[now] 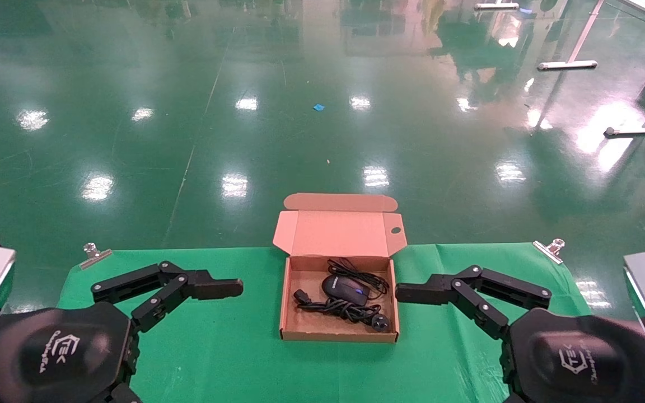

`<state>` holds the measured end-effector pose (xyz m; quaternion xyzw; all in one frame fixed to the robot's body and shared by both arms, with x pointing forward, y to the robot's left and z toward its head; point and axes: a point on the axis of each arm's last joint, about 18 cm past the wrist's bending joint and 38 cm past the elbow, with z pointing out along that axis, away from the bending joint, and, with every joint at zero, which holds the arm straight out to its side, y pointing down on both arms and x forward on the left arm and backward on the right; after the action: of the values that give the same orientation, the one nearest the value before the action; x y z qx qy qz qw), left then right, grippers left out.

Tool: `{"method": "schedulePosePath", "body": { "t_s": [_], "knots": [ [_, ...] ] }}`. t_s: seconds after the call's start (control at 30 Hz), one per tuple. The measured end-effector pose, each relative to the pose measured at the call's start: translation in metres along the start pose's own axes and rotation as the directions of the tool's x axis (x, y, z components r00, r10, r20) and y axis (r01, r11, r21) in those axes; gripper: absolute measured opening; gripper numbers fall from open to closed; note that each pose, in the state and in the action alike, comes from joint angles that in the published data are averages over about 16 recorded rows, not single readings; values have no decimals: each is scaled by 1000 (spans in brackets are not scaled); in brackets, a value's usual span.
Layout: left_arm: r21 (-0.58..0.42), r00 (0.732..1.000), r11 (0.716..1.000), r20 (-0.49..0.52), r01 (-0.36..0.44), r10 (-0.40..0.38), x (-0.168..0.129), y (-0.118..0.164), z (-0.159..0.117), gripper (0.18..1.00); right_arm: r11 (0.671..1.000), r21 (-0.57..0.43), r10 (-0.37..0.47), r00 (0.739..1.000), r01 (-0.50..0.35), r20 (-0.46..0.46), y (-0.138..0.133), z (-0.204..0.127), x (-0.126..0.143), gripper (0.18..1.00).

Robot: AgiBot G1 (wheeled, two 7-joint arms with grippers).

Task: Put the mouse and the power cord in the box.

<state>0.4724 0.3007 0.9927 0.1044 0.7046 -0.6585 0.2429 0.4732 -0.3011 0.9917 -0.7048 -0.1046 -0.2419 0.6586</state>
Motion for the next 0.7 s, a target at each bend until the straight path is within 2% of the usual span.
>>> {"method": "schedulePosePath", "body": {
  "t_s": [0.7],
  "knots": [
    [-2, 1000, 1000, 6, 3, -3, -2, 2, 2, 1000, 1000, -1, 2, 1000, -2, -6, 1, -1, 2, 1001]
  ]
}}
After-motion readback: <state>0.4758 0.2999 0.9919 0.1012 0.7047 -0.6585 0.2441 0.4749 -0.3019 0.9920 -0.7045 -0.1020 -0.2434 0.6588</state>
